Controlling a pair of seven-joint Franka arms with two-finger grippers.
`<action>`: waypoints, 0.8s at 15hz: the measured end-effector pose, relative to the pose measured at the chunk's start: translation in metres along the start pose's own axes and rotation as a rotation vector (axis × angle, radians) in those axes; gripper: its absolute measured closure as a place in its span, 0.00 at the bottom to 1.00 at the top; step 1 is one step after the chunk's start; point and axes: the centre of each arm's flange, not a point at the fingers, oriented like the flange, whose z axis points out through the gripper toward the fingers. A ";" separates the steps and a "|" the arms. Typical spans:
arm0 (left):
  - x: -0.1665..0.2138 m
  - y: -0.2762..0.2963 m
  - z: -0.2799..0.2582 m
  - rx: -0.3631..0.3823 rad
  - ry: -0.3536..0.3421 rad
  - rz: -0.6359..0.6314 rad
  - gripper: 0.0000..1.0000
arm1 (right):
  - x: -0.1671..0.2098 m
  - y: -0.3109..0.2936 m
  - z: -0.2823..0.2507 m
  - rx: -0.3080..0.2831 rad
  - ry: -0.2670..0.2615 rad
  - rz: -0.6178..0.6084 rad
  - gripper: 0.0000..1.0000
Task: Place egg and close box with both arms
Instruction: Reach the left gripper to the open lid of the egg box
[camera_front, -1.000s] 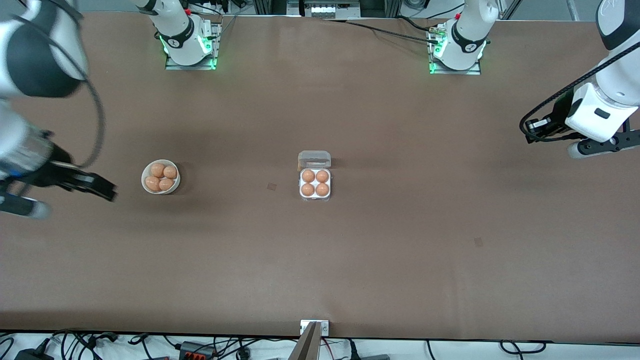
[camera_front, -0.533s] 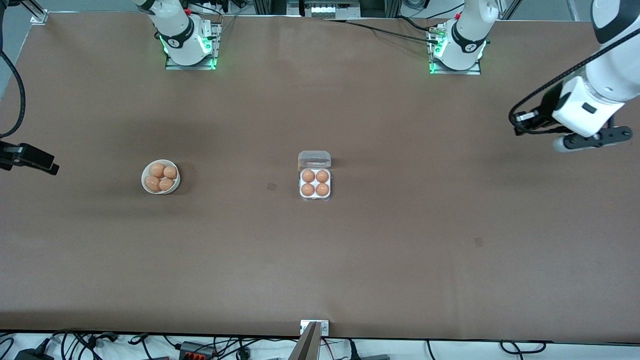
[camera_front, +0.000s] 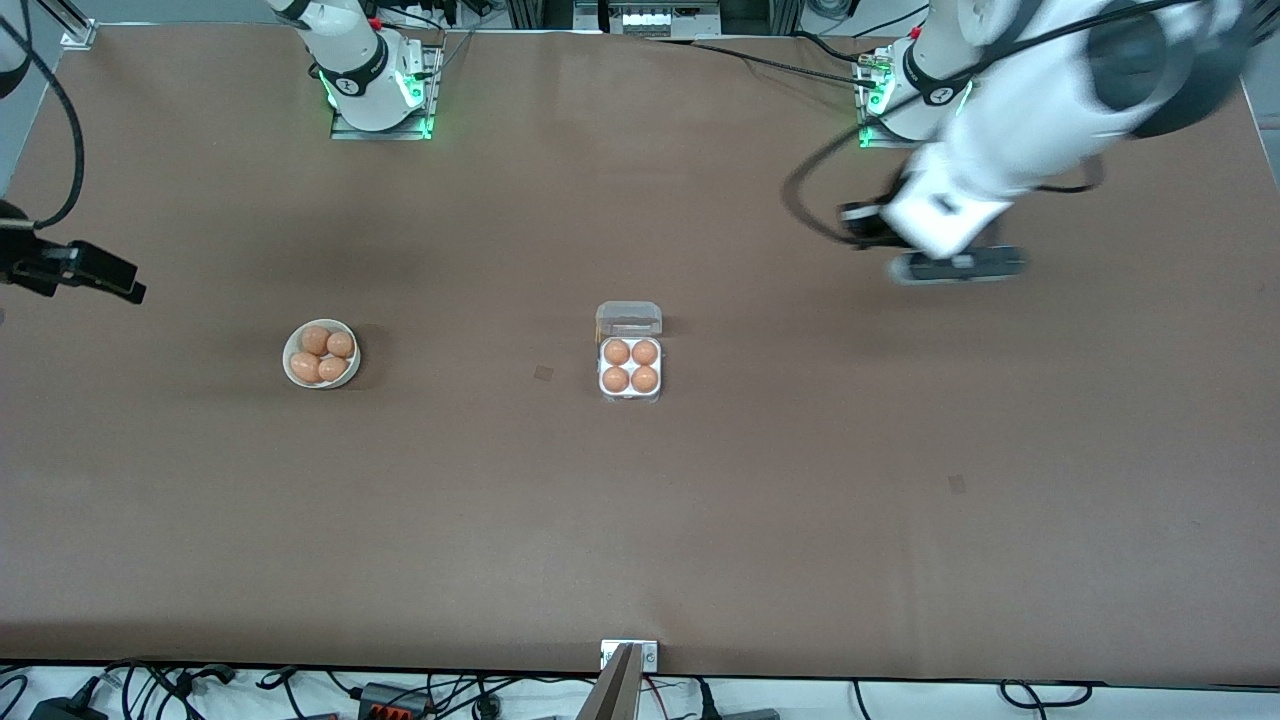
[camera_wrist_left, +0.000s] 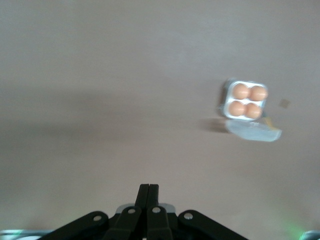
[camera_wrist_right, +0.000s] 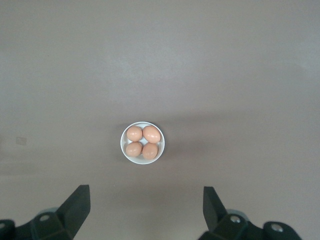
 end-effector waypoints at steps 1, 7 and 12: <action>-0.002 0.021 0.016 -0.016 -0.002 -0.011 0.99 | -0.005 0.000 0.004 0.001 0.011 -0.001 0.00; -0.012 0.132 0.129 -0.080 -0.038 -0.043 0.99 | -0.023 -0.004 0.001 0.002 0.023 -0.017 0.00; 0.016 0.155 0.211 -0.047 -0.106 -0.050 0.99 | -0.024 -0.005 -0.001 0.002 0.026 -0.050 0.00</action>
